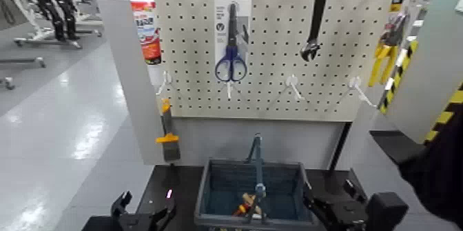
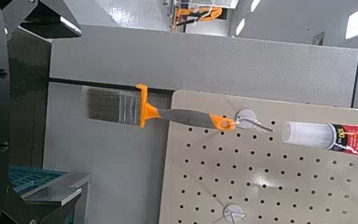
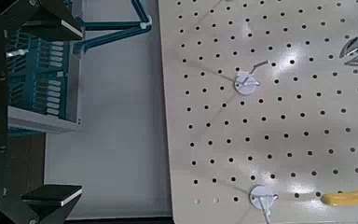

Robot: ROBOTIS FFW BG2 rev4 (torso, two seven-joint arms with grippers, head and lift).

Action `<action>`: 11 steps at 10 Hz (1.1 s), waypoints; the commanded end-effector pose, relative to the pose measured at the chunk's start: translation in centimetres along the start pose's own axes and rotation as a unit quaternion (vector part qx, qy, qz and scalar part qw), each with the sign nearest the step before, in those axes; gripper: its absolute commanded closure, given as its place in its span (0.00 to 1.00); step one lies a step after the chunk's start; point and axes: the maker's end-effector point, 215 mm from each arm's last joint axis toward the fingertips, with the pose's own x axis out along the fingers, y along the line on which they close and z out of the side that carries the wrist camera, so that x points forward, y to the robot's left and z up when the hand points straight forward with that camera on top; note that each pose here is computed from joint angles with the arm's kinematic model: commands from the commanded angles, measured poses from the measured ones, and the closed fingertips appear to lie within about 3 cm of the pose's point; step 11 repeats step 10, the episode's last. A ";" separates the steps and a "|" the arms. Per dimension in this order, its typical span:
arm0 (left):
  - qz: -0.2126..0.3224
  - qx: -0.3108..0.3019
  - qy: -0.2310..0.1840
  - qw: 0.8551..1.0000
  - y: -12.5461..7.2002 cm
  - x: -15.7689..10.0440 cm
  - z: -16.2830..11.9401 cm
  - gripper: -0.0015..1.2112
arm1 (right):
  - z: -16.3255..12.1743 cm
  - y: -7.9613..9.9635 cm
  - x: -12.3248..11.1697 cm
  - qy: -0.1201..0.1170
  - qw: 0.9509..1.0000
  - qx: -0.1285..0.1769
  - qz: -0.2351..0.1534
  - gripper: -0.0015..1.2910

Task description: Put the tool with the wooden handle into the crate.

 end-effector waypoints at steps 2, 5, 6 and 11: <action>0.002 0.000 -0.001 1.000 0.2 -0.1 0.1 0.09 | -1.0 0.2 -1.9 0.010 1.000 -0.024 -0.015 0.11; 0.002 0.001 -0.002 1.000 0.3 -0.2 0.1 0.09 | -1.4 0.5 -2.6 0.012 0.999 -0.028 -0.024 0.11; 0.002 0.002 -0.003 1.000 0.4 -0.3 0.2 0.09 | -1.1 1.0 -2.5 0.006 0.999 -0.028 -0.021 0.11; 0.002 0.003 -0.003 1.000 0.5 -0.4 0.2 0.09 | -0.9 1.2 -2.5 0.002 0.999 -0.025 -0.020 0.11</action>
